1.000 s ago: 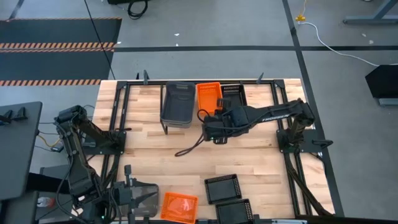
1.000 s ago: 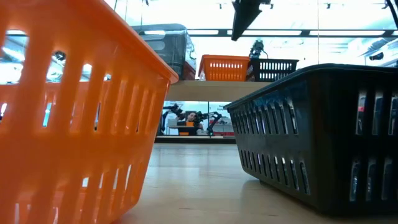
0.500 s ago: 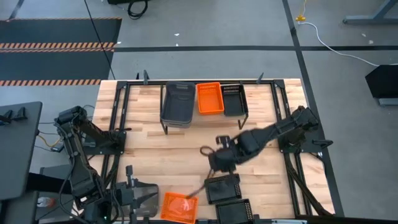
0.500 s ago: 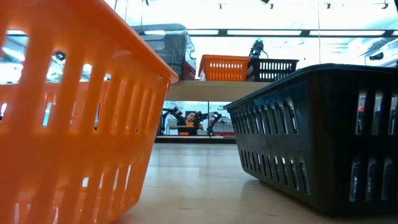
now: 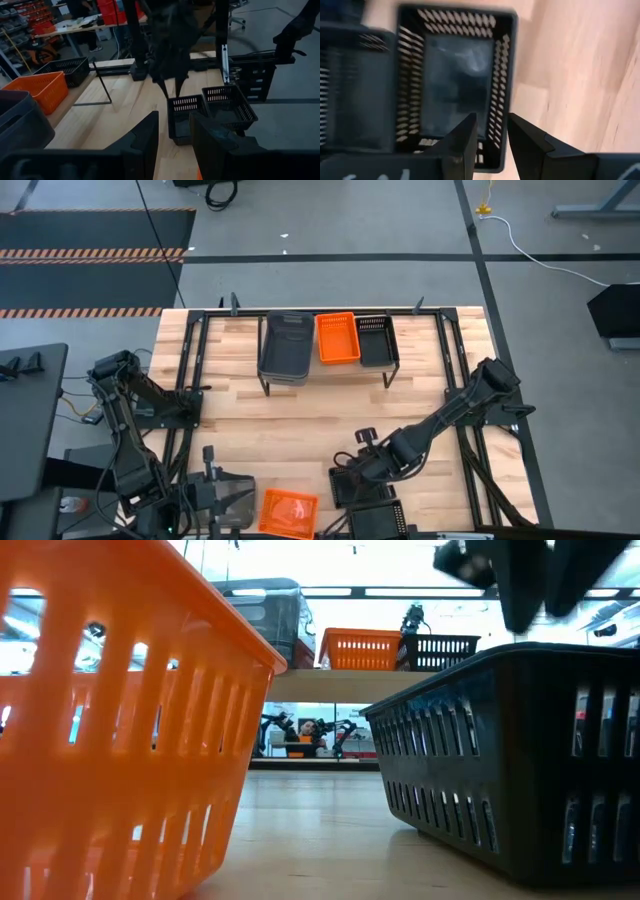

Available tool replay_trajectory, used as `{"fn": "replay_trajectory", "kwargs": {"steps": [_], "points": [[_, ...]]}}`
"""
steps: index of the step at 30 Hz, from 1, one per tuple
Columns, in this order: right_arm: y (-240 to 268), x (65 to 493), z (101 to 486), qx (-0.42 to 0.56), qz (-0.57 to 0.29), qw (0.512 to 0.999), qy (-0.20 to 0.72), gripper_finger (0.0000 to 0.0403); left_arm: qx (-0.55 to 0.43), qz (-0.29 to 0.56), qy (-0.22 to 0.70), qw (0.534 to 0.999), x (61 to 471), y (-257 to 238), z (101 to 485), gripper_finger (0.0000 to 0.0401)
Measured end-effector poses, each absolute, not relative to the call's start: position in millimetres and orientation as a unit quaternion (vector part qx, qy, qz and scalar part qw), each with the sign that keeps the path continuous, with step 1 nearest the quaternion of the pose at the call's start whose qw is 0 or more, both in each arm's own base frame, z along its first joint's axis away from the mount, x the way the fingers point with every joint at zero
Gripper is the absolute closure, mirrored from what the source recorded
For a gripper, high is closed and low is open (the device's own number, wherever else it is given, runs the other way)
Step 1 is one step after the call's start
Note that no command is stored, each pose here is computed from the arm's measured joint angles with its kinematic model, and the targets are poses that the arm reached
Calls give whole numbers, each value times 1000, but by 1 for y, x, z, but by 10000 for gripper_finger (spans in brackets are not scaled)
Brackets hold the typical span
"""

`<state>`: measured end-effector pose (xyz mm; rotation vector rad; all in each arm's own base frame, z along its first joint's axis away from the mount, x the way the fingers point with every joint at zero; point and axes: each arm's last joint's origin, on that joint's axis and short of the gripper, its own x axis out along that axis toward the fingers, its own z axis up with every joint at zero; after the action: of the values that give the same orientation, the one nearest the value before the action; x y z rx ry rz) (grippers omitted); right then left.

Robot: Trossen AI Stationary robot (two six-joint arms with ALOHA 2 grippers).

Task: Stack baskets on shelf by color
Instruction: Stack the top black bin on the black bin on the shelf

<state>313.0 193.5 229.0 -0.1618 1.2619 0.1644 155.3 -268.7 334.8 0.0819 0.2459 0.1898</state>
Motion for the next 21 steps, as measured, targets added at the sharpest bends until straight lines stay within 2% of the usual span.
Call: {"fn": "replay_trajectory", "kwargs": {"steps": [18,21], "points": [[164,313,179,-63,43,796,600,289,33,95,122,987,155,-269,335,284],[154,313,174,-88,7,796,599,289,33,95,122,987,155,-269,335,284]]}}
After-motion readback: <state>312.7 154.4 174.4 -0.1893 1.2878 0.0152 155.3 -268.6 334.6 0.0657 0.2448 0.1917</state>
